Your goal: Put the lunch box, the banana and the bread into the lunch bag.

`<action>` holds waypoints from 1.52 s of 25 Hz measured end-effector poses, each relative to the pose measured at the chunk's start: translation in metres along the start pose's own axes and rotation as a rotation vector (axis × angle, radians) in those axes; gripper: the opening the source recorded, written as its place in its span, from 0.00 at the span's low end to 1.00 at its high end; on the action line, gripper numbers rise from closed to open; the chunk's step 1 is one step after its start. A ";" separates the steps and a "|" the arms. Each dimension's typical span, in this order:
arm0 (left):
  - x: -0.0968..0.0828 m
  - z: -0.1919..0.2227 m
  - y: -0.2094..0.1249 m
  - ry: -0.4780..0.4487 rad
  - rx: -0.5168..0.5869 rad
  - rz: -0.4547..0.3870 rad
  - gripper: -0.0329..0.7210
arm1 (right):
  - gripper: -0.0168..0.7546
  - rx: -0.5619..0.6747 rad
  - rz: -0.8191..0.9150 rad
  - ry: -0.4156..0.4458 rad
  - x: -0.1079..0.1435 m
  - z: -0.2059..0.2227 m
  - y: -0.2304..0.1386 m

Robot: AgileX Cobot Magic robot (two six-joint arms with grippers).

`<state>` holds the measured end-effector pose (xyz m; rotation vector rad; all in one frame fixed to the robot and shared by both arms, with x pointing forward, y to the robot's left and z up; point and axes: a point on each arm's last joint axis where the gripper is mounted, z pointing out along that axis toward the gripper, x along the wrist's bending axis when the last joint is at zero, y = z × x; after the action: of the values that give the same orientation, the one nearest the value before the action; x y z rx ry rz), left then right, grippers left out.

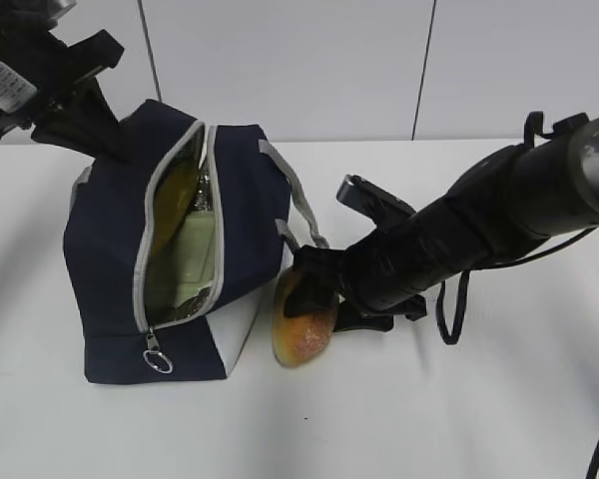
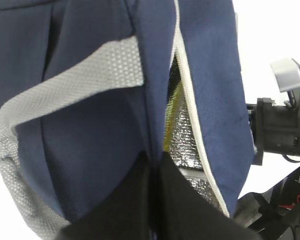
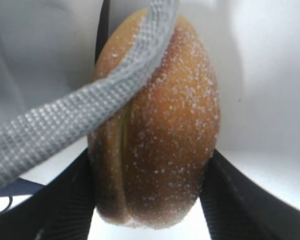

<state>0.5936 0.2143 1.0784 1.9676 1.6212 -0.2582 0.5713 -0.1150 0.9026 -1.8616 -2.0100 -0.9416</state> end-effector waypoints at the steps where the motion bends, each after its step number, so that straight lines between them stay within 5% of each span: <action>1: 0.000 0.000 0.000 0.000 0.000 0.000 0.04 | 0.59 0.013 -0.013 0.001 -0.002 -0.002 0.000; 13: 0.000 0.000 0.000 0.001 0.002 0.001 0.04 | 0.59 0.124 -0.115 0.075 -0.024 -0.083 0.010; 25: 0.000 0.000 0.000 0.001 0.003 0.001 0.04 | 0.58 0.100 -0.238 -0.050 -0.008 -0.142 0.004; 38: 0.000 0.000 0.000 -0.005 0.001 -0.002 0.04 | 0.58 -0.158 -0.141 0.455 0.062 -0.140 0.025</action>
<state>0.5933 0.2139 1.0786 1.9648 1.6201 -0.2653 0.5515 -0.1498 1.0524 -1.4165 -1.8410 -1.4487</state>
